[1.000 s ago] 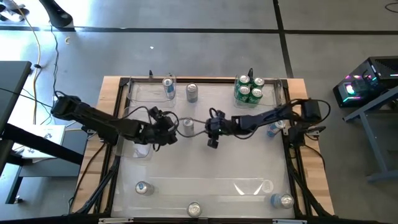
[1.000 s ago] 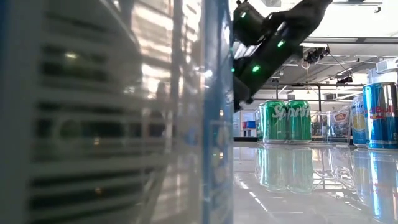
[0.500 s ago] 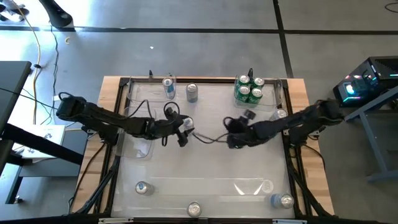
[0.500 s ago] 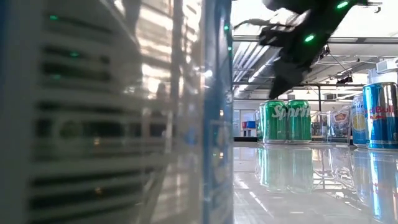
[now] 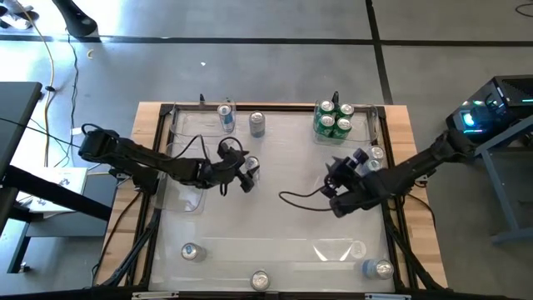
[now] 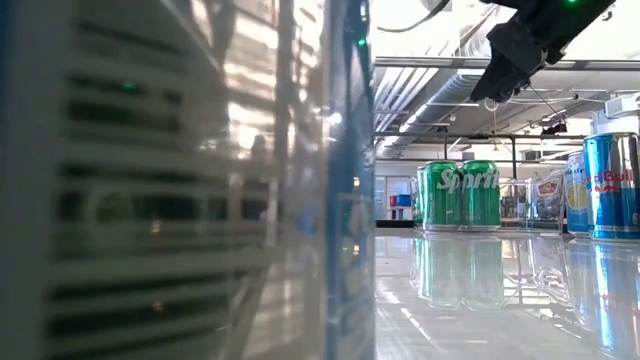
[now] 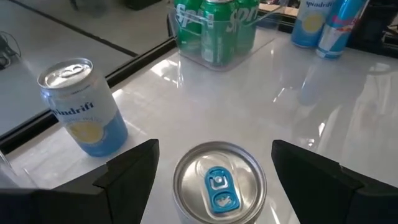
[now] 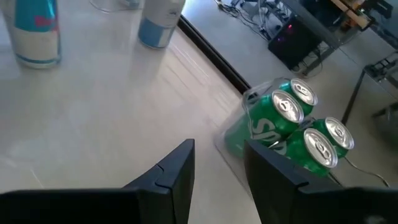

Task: Sort soda cans
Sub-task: Put the top left blue soda can into the top left transparent bin, then put the bottom blue soda can into the top left transparent bin

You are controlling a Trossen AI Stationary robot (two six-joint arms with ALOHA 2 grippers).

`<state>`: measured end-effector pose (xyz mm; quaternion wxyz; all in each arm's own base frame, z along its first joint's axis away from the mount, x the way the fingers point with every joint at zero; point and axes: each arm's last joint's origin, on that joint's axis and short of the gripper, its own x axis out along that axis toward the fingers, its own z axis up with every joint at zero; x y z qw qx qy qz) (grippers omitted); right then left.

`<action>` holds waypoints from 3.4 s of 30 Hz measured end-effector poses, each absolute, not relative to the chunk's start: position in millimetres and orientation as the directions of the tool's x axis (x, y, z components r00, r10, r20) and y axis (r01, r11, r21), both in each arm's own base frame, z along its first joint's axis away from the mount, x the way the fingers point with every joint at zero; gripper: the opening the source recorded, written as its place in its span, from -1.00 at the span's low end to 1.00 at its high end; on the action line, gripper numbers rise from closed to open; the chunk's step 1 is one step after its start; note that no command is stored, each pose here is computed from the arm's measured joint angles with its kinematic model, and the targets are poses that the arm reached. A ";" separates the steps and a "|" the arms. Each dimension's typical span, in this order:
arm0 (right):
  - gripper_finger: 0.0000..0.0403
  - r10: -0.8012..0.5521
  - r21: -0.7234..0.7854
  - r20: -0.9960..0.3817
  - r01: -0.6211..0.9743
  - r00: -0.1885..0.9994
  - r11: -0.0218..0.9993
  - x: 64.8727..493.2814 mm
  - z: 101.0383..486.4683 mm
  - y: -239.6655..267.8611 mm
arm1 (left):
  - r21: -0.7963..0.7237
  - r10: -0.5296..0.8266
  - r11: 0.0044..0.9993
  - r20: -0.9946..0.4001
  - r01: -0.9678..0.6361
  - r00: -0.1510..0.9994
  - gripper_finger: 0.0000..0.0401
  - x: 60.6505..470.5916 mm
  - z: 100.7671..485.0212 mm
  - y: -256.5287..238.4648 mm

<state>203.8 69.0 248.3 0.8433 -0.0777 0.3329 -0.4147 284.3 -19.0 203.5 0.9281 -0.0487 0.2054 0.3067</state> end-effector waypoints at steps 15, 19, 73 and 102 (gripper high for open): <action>-0.34 -0.744 -0.395 -0.489 0.645 0.456 0.654 202.4 248.5 74.0 | 0.083 0.554 0.804 -0.464 -0.589 0.691 0.55 293.0 178.8 -19.9; -0.34 -0.743 -0.392 -0.489 0.646 0.457 0.655 202.6 248.6 74.1 | 0.080 0.552 0.805 -0.462 -0.587 0.694 0.55 293.3 179.1 -20.0; -0.34 -0.730 -0.350 -0.492 0.660 0.474 0.665 205.7 249.0 75.7 | 0.196 0.443 0.896 -0.467 -0.399 0.765 0.16 182.1 238.6 144.3; -0.34 -0.725 -0.341 -0.497 0.661 0.477 0.669 206.3 248.9 76.1 | 0.189 0.521 0.847 -0.483 -0.497 0.704 0.51 182.6 222.8 160.5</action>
